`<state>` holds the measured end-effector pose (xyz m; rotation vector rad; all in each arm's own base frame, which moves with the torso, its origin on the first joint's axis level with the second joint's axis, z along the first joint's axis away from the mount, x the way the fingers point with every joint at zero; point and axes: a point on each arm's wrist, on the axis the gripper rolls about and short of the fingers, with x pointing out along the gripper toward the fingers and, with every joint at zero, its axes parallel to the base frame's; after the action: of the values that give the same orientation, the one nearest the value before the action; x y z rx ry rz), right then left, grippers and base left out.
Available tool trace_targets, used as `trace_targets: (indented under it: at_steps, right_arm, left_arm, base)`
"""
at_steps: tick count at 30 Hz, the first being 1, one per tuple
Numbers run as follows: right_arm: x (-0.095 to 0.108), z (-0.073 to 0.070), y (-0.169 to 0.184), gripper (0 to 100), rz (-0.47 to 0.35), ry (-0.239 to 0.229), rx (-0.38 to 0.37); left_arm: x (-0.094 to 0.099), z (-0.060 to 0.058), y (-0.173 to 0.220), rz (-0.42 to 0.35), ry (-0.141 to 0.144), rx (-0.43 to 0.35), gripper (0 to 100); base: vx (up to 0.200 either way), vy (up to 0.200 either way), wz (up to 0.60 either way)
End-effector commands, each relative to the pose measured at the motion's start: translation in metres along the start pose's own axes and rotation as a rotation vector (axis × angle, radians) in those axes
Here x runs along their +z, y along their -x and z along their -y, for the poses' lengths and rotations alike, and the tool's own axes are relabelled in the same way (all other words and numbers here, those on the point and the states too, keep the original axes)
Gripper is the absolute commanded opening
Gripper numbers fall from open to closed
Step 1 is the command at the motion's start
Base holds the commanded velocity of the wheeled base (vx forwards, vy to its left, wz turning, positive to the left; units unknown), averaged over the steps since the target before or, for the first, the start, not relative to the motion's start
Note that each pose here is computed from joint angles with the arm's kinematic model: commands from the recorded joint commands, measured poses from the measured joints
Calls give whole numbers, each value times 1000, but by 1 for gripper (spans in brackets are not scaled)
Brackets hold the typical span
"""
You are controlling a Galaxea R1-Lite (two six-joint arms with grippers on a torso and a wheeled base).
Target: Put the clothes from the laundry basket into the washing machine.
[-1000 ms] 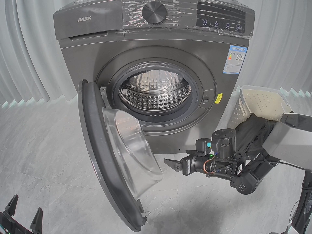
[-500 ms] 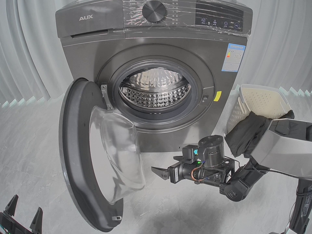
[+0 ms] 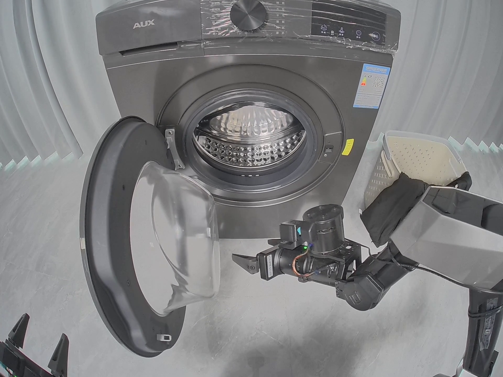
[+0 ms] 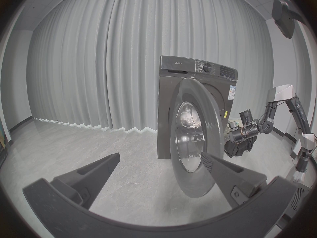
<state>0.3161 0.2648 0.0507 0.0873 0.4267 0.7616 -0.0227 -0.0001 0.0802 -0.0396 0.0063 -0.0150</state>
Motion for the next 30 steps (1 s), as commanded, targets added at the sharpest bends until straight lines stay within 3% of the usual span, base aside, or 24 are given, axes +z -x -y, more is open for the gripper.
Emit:
trace_targets:
  at_steps: [1, 9, 11, 14, 18, 23, 25, 30]
  right_arm:
    - [1, -3, -21, 100, -10, 2, 5]
    - [7, -23, -41, 100, 12, 19, 50]
    - [6, -36, -49, 100, 24, 25, 77]
    - [5, -45, -55, 100, 33, 21, 96]
    - [16, -42, -59, 100, 72, 3, 73]
    - [27, -38, -62, 100, 59, -3, 58]
    - [36, -29, -68, 100, 57, -11, 35]
    - [33, -24, -74, 100, 55, -14, 19]
  left_arm:
    - [-4, 0, 0, 1, 0, 0, 100]
    - [-4, 0, 0, 1, 0, 0, 100]
    - [-4, 0, 0, 0, 0, 0, 100]
    - [-4, 0, 0, 0, 0, 0, 100]
    - [-4, 0, 0, 0, 0, 0, 100]
    - [-4, 0, 0, 1, 0, 0, 100]
    - [-4, 0, 0, 0, 0, 0, 100]
    - [-4, 0, 0, 0, 0, 0, 100]
  base:
    - [0, 0, 0]
    - [0, 0, 0]
    - [0, 0, 0]
    - [0, 0, 0]
    - [0, 0, 0]
    - [0, 0, 0]
    - [0, 0, 0]
    - [0, 0, 0]
